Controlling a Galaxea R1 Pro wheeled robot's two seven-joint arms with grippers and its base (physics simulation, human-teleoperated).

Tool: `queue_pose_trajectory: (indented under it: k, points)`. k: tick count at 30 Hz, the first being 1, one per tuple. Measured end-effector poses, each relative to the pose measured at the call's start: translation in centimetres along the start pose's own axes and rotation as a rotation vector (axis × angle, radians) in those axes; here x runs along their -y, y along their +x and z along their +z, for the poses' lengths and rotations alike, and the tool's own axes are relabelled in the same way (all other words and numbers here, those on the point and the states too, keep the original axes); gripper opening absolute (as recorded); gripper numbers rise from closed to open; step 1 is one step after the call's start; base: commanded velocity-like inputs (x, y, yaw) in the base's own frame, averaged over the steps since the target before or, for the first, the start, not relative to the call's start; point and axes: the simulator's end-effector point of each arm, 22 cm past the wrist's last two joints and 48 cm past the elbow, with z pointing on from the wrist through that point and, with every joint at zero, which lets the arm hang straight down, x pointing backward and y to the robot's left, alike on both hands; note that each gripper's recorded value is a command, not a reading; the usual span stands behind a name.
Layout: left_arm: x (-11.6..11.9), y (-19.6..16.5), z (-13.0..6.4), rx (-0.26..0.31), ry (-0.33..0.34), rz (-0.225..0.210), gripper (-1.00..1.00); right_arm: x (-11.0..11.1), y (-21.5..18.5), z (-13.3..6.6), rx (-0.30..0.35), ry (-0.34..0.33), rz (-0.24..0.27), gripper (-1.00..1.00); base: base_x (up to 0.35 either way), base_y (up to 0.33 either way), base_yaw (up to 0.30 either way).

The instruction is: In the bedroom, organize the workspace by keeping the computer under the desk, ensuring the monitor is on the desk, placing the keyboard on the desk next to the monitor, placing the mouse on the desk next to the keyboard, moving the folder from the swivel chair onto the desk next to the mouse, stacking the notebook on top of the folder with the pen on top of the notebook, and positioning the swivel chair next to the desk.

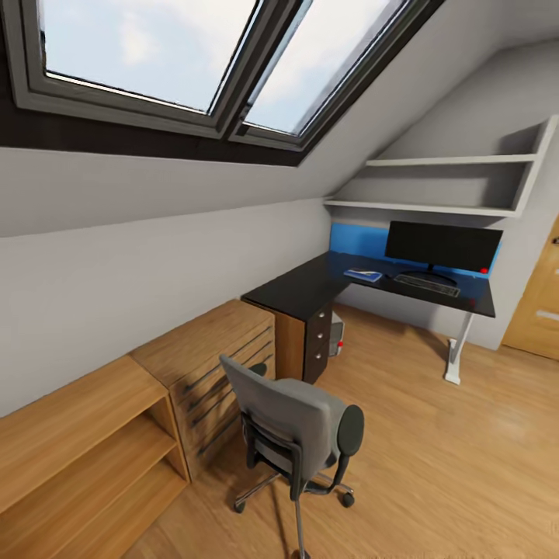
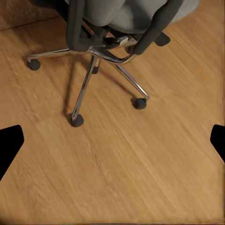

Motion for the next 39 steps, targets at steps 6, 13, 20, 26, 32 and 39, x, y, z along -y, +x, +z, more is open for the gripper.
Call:
queue_pose_trajectory:
  k: [6,13,20,26,32,39]
  points:
    - [-0.01,0.03,-0.01,-0.001,0.0,0.0,1.0,-0.02,0.05,-0.01,-0.001,0.0,0.0,1.0,0.0,0.019,-0.264]
    - [-0.02,0.03,-0.01,-0.001,-0.001,0.0,1.0,0.02,0.08,-0.02,-0.002,0.0,0.0,1.0,0.0,0.145,-0.264]
    - [-0.02,0.03,-0.01,-0.001,-0.001,0.0,1.0,0.05,0.1,-0.02,-0.002,0.0,-0.001,1.0,0.0,0.266,-0.264]
    - [-0.01,0.04,-0.01,-0.001,0.0,0.0,1.0,0.06,0.09,-0.02,-0.002,0.0,-0.001,1.0,0.0,0.112,-0.264]
    - [-0.01,0.03,-0.01,-0.001,0.0,0.0,1.0,0.04,0.1,-0.02,-0.002,-0.001,-0.001,1.0,0.0,0.134,-0.264]
    - [-0.01,0.04,-0.01,-0.001,0.0,0.0,1.0,0.04,0.08,-0.02,-0.001,-0.001,-0.001,1.0,0.0,0.115,-0.264]
